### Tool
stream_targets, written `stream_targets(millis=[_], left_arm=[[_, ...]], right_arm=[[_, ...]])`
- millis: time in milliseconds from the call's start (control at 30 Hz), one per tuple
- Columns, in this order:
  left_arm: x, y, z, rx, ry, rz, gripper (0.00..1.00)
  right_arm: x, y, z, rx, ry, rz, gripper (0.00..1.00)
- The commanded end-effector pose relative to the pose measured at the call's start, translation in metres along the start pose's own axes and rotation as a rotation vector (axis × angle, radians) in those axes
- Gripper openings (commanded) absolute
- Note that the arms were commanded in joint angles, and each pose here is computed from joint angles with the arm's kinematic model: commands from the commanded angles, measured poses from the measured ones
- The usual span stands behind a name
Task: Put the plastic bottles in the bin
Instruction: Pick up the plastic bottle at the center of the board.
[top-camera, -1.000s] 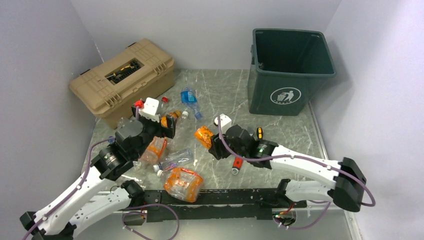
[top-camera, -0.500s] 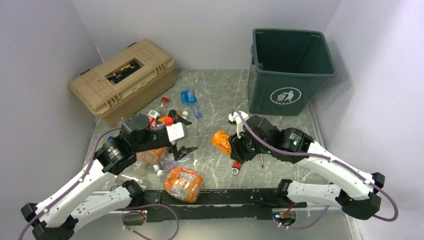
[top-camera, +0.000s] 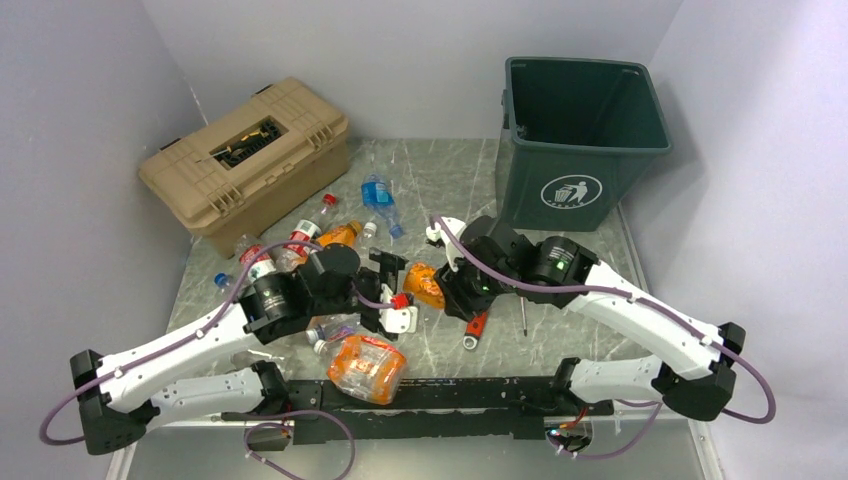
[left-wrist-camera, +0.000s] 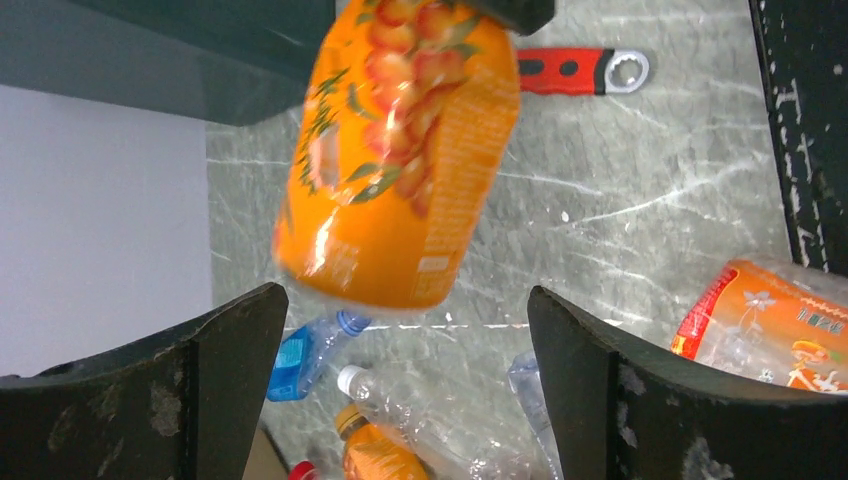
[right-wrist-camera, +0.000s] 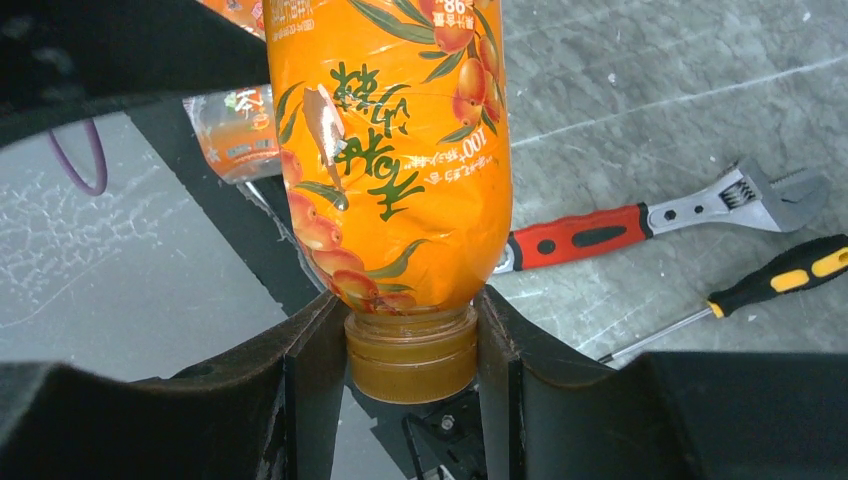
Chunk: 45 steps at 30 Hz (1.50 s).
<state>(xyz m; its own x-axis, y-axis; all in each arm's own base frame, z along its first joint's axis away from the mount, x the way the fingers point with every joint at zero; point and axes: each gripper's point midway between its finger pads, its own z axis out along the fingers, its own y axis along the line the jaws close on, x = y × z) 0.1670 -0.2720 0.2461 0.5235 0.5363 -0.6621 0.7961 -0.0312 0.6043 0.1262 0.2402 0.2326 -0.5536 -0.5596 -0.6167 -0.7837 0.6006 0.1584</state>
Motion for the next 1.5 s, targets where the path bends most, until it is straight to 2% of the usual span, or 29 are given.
stream_targets(millis=[0,433,533,600,700,800,1000,1067,1233,1300,1433,1467], left_arm=[[-0.007,0.013,-0.001,-0.038,0.041,0.123,0.96],[-0.014,0.009,0.025,-0.063,0.085,0.273,0.96],[-0.007,0.008,0.029,-0.064,0.114,0.275,0.9],[-0.004,0.01,0.028,-0.076,0.132,0.27,0.82],[-0.011,0.011,0.028,-0.084,0.1,0.253,0.75],[-0.016,0.008,0.031,-0.077,0.076,0.249,0.77],[-0.01,-0.004,0.04,-0.028,0.106,0.229,0.8],[-0.011,-0.006,0.041,-0.026,0.095,0.221,0.76],[-0.013,-0.01,0.043,-0.021,0.081,0.205,0.47],[-0.013,-0.01,0.043,-0.024,0.079,0.199,0.41],[-0.014,-0.006,0.04,-0.052,0.076,0.176,0.41],[-0.015,-0.005,0.039,-0.06,0.073,0.166,0.41]], right_arm=[[-0.025,0.008,-0.001,-0.037,-0.049,-0.063,0.0],[-0.035,0.012,0.012,-0.051,-0.018,-0.082,0.0],[-0.037,0.014,0.011,-0.061,-0.033,-0.078,0.0],[-0.038,0.014,0.009,-0.063,-0.037,-0.079,0.0],[-0.038,0.015,0.009,-0.068,-0.036,-0.076,0.0],[-0.043,0.018,0.006,-0.081,-0.052,-0.074,0.0],[-0.053,0.025,-0.002,-0.107,-0.092,-0.069,0.0],[-0.054,0.026,-0.003,-0.111,-0.095,-0.065,0.0],[-0.055,0.027,-0.003,-0.119,-0.101,-0.059,0.0],[-0.056,0.029,-0.003,-0.125,-0.103,-0.059,0.0],[-0.063,0.031,-0.011,-0.131,-0.137,-0.057,0.56],[-0.066,0.03,-0.015,-0.125,-0.154,-0.054,0.62]])
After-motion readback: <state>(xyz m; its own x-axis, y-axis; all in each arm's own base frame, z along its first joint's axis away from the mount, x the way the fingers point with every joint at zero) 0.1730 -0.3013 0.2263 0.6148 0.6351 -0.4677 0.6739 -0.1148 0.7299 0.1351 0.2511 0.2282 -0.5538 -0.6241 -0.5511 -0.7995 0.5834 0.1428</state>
